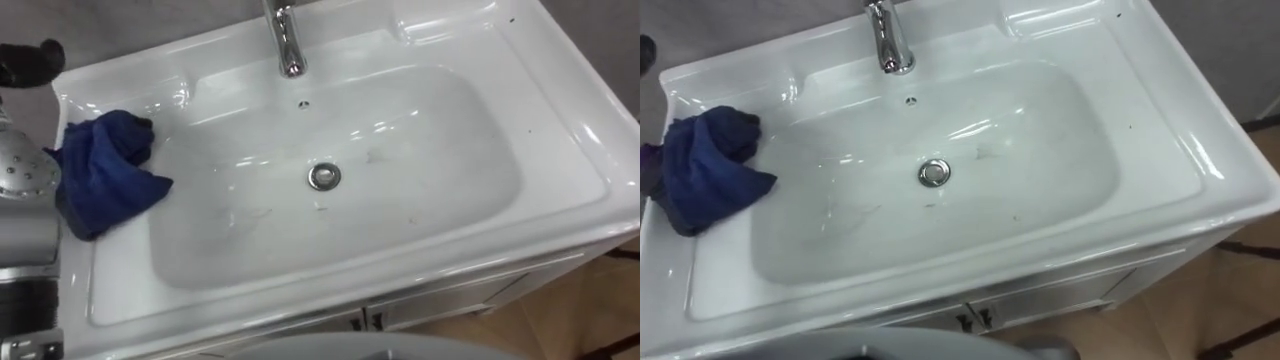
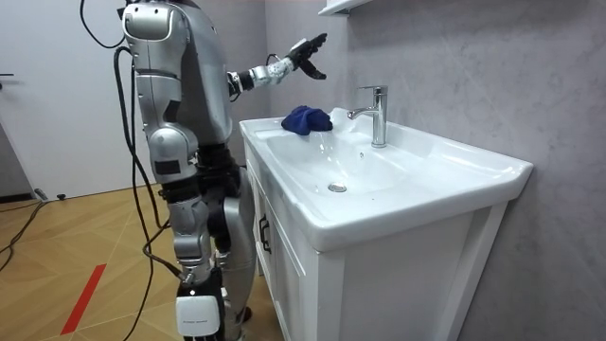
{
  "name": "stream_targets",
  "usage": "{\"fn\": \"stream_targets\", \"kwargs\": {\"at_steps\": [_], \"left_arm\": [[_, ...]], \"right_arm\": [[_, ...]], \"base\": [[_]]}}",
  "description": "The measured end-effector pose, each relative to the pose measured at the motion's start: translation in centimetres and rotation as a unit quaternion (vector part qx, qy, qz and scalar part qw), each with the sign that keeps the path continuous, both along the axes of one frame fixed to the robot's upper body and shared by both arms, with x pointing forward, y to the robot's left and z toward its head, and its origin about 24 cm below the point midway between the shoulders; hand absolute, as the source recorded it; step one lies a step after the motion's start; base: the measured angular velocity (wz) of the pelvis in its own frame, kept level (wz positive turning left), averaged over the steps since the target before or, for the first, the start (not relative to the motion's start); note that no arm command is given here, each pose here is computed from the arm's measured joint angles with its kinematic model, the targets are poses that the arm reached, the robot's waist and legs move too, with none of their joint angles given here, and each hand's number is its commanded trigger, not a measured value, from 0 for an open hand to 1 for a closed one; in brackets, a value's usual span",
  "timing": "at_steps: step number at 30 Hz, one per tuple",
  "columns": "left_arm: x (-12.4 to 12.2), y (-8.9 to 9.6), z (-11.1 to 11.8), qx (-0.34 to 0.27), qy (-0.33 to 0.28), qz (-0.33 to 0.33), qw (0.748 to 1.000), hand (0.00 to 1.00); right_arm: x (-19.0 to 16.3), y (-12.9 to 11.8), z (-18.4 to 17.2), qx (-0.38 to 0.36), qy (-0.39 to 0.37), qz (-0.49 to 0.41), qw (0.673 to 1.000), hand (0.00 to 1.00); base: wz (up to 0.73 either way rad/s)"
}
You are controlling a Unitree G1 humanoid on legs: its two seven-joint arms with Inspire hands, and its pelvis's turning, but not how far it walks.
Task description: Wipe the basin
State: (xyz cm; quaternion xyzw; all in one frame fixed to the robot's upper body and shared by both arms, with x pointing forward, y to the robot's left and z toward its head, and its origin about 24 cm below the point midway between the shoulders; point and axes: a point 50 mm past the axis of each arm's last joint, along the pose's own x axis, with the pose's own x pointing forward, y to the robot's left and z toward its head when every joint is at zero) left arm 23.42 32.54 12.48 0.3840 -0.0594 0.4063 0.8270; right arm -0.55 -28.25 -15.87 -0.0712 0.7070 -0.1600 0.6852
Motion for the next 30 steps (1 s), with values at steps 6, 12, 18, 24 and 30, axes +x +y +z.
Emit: {"fn": "stream_targets", "kwargs": {"at_steps": [6,12,18,24,30], "left_arm": [[-0.8,1.5,1.7,0.006,-0.051,0.048,0.998,0.0],[-2.6,3.6,3.2,0.011,-0.1,0.112,0.989,0.0],[-4.8,4.8,-0.2,-0.001,-0.03,0.146,0.989,0.0],[-8.0,6.4,-3.9,-0.012,0.046,0.202,0.978,0.0],[-12.9,7.5,-8.7,-0.041,0.126,0.275,0.952,0.0]], "right_arm": [[-0.8,0.2,-0.1,0.003,0.013,0.002,1.0,0.0],[-1.1,0.2,0.0,-0.003,0.02,0.034,0.999,0.0],[-1.2,0.1,0.0,-0.004,0.025,0.043,0.999,0.0],[0.2,-0.3,0.2,-0.005,0.0,0.05,0.999,0.0],[2.0,-0.1,0.2,-0.004,-0.039,0.047,0.998,0.0]], "base": [[0.0],[0.08],[0.18],[0.18],[0.15]]}}
